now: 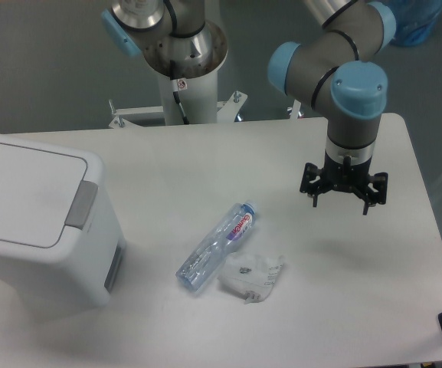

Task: Open the trash can
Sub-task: 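Lower the open gripper slightly above the table beside the bottle, then move the gripper across the table to the trash can lid edge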

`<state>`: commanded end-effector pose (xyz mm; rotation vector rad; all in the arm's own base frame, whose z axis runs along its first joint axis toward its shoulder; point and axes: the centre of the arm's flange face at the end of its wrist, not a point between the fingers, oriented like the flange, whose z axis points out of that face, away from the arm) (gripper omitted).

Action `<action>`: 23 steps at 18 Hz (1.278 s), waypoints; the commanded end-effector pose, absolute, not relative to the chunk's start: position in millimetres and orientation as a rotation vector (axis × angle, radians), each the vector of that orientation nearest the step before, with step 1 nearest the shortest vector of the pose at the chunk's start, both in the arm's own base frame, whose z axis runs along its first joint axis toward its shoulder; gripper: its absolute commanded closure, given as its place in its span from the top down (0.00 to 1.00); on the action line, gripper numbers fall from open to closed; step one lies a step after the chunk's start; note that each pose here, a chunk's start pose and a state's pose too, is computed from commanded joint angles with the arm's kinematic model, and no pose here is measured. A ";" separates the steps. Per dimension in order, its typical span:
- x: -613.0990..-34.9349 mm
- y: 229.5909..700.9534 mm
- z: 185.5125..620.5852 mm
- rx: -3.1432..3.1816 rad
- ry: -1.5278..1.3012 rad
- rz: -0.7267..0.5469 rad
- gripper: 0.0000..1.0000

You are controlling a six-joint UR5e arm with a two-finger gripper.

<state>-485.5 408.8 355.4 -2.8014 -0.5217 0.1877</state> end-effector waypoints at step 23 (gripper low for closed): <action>-271.1 541.0 516.8 -2.416 -0.481 -0.186 1.00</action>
